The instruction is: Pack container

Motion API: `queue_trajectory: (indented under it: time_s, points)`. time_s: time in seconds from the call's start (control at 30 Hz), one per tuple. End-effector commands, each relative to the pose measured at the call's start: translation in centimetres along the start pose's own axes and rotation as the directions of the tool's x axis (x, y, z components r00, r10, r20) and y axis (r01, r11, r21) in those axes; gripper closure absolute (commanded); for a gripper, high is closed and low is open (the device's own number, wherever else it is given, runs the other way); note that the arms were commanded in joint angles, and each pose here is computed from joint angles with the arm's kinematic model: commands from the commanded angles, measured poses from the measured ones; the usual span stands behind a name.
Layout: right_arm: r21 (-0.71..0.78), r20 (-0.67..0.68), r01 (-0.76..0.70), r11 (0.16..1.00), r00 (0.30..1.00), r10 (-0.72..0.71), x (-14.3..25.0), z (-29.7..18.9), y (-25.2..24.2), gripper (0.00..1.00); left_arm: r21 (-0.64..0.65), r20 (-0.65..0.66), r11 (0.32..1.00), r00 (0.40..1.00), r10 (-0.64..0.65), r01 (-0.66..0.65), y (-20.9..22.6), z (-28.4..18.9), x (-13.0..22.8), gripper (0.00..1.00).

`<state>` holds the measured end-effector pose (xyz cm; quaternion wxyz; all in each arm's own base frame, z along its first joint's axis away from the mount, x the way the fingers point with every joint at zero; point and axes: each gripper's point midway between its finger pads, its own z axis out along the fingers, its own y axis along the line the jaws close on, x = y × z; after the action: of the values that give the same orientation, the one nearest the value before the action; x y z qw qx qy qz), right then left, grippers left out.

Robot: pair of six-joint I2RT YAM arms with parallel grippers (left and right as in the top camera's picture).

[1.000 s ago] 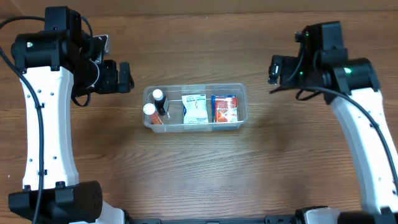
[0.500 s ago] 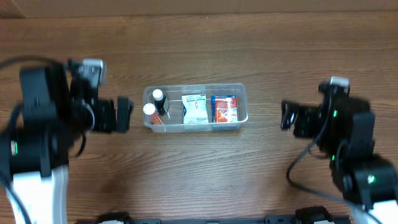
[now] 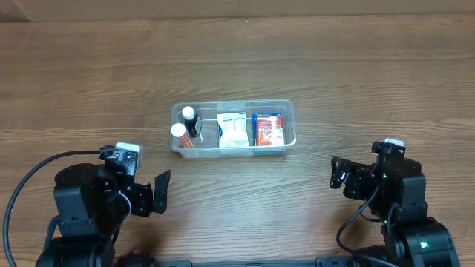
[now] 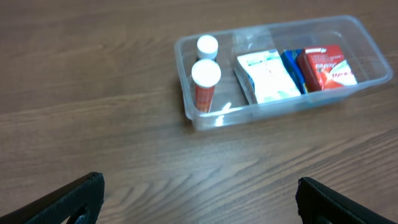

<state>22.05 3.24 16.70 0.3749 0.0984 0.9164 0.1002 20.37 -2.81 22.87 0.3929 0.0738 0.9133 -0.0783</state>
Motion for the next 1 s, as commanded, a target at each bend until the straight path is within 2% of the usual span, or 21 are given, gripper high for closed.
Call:
queue_trajectory:
  time_s: [0.0,0.57,0.77,0.97]
  points:
    - [0.002,-0.001,-0.007,1.000,1.000,0.007,0.1,0.1,0.0,0.00,0.024,-0.021,1.000,1.000,0.013,-0.012,-0.3,0.5,0.5,0.00]
    - [0.002,-0.001,0.011,1.000,1.000,-0.011,0.3,-0.1,-0.1,0.00,0.024,-0.024,1.000,1.000,0.012,-0.011,-0.3,0.6,0.5,0.00]
    - [-0.055,0.197,0.211,0.976,0.961,-0.197,-1.0,-0.3,0.8,0.00,0.024,-0.024,1.000,1.000,0.012,-0.011,-0.3,0.6,0.5,0.00]
    - [-0.099,0.421,0.249,0.964,0.888,-0.186,-0.1,0.5,0.8,0.00,0.024,-0.024,1.000,1.000,0.012,-0.011,-0.3,0.6,0.5,0.00]
